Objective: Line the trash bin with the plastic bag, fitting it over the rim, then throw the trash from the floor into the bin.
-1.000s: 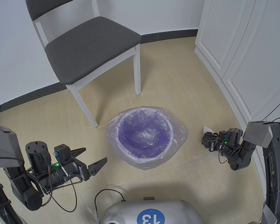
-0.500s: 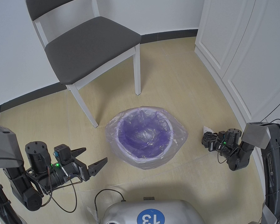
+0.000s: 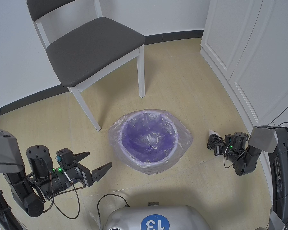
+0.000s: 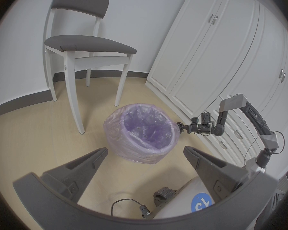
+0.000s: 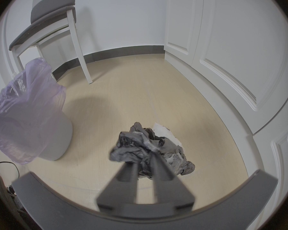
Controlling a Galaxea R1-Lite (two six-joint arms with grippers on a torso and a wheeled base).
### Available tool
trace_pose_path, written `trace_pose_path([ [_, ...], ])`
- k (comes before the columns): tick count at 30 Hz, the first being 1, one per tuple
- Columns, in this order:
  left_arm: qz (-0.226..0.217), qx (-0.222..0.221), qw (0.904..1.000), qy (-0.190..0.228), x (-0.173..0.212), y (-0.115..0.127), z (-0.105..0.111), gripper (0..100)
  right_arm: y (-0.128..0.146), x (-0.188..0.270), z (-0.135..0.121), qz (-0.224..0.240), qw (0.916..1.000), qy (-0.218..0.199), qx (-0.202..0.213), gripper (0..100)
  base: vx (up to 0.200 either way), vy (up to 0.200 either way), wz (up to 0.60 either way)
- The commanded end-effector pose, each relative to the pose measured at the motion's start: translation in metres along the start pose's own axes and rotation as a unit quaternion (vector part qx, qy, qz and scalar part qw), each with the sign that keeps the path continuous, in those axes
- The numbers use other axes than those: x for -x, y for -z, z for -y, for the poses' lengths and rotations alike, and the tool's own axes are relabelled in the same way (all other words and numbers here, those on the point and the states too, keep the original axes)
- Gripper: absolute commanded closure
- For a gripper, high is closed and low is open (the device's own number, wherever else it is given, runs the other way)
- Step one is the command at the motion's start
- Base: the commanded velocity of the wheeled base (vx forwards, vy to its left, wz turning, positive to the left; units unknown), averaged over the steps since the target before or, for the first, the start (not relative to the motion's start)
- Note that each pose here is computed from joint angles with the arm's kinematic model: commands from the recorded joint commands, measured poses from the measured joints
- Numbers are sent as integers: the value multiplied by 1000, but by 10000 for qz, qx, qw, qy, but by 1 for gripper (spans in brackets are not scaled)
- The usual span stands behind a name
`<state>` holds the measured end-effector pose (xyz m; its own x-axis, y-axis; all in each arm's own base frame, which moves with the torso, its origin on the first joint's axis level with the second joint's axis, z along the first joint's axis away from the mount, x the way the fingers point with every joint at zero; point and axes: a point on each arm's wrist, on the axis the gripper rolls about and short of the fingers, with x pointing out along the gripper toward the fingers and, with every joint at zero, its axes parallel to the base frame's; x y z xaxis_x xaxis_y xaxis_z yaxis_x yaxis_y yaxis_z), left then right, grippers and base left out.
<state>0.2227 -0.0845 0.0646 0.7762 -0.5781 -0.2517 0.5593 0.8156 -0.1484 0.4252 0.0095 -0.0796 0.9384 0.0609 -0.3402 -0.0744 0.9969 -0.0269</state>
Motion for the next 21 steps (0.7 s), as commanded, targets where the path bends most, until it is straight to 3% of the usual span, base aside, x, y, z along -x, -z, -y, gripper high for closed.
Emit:
trace_pose_path([
  [1, 94, -52, 9999, 91, 0, -2, 5, 0, 0, 0, -1, 4, 10000, -11, 6, 100, 0, 0, 0],
  [14, 366, -144, 9991, 157, 11, -14, 11, 0, 3, 3, -2, -16, 10000, -73, -24, 100, 0, 0, 0],
  [21, 365, -146, 9991, 165, 11, -14, 11, 0, 9, 5, -3, 632, 9978, -182, 46, 100, 0, 0, 0],
])
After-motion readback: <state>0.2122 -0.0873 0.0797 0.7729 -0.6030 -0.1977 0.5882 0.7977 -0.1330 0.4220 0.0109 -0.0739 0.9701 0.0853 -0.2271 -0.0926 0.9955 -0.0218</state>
